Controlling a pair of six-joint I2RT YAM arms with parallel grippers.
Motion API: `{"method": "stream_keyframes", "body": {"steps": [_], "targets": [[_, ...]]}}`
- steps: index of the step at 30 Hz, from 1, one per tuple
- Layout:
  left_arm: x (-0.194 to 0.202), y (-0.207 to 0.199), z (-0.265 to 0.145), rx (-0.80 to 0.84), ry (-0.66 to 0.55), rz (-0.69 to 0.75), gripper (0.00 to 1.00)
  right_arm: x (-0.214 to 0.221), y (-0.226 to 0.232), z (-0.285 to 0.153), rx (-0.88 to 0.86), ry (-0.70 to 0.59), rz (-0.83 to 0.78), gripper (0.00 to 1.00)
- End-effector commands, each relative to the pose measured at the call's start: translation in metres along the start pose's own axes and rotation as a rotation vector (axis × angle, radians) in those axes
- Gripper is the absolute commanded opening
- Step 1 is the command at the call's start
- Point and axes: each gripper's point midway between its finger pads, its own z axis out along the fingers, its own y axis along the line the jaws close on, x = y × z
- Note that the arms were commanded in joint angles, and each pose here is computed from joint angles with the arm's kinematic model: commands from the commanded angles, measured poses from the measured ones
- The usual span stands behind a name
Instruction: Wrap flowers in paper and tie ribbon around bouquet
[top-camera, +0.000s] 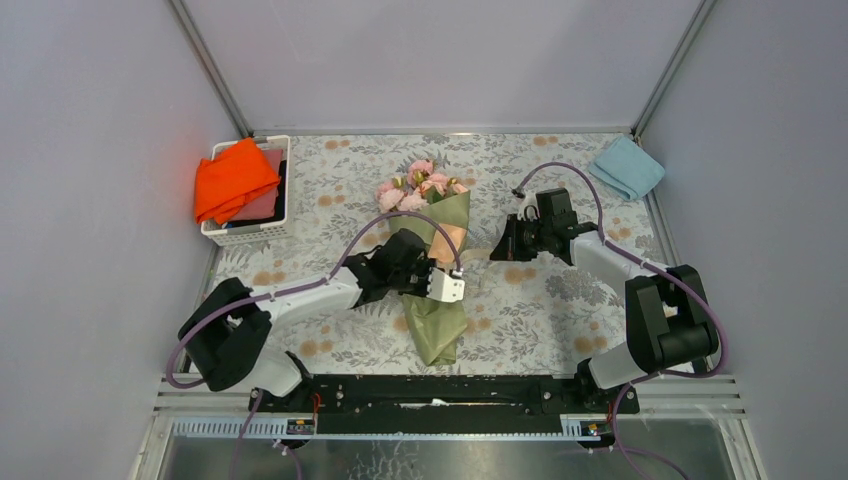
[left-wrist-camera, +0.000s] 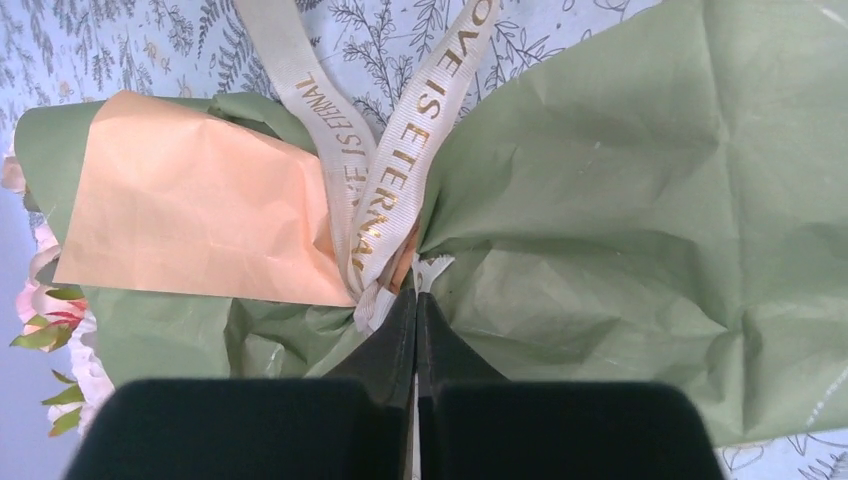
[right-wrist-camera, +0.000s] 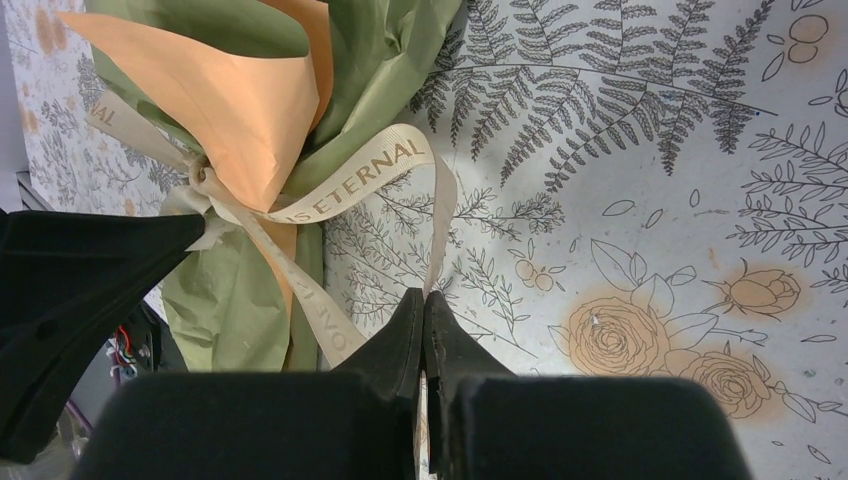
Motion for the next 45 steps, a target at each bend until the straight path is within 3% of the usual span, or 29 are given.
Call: {"method": "stream_keyframes", "body": {"steps": [1, 5, 6, 9, 11, 18, 22, 26, 29, 35, 38, 42, 45], "targets": [[-0.013, -0.005, -0.006, 0.085, -0.050, 0.032, 0.00, -0.004, 0.006, 0.000, -0.031, -0.021, -0.035, 0.00], [-0.046, 0.004, -0.029, 0.106, -0.130, -0.049, 0.00, -0.004, 0.006, 0.001, -0.031, -0.017, -0.034, 0.00], [-0.059, 0.007, -0.038, 0.117, -0.160, -0.079, 0.00, -0.006, 0.006, 0.002, -0.031, -0.019, -0.035, 0.06], [-0.086, 0.013, -0.063, 0.157, -0.204, -0.166, 0.00, -0.013, 0.009, 0.004, -0.047, -0.018, -0.050, 0.38], [-0.096, 0.012, -0.076, 0.192, -0.213, -0.216, 0.00, -0.019, 0.010, 0.001, -0.037, -0.023, -0.064, 0.45], [-0.125, 0.011, -0.112, 0.239, -0.284, -0.286, 0.00, -0.038, 0.025, -0.016, -0.027, -0.099, -0.153, 0.50], [-0.115, 0.002, -0.115, 0.263, -0.239, -0.272, 0.00, -0.024, 0.030, -0.020, -0.062, -0.067, -0.182, 0.67], [-0.101, -0.013, -0.111, 0.284, -0.212, -0.260, 0.00, 0.007, 0.033, -0.012, -0.142, -0.010, -0.107, 0.77], [-0.100, -0.021, -0.115, 0.313, -0.221, -0.255, 0.00, 0.024, 0.028, -0.004, -0.144, 0.037, -0.116, 0.79], [-0.095, -0.032, -0.130, 0.375, -0.183, -0.200, 0.00, 0.011, 0.018, -0.009, -0.054, 0.000, -0.335, 0.85], [-0.094, -0.032, -0.130, 0.373, -0.190, -0.204, 0.00, 0.004, 0.021, -0.018, -0.083, 0.046, -0.557, 0.90], [-0.081, -0.034, -0.130, 0.367, -0.189, -0.215, 0.00, -0.004, 0.025, -0.024, -0.164, 0.000, -1.035, 0.95], [-0.077, -0.029, -0.126, 0.336, -0.206, -0.224, 0.00, 0.014, 0.025, -0.013, -0.272, 0.010, -1.200, 1.00]]}}
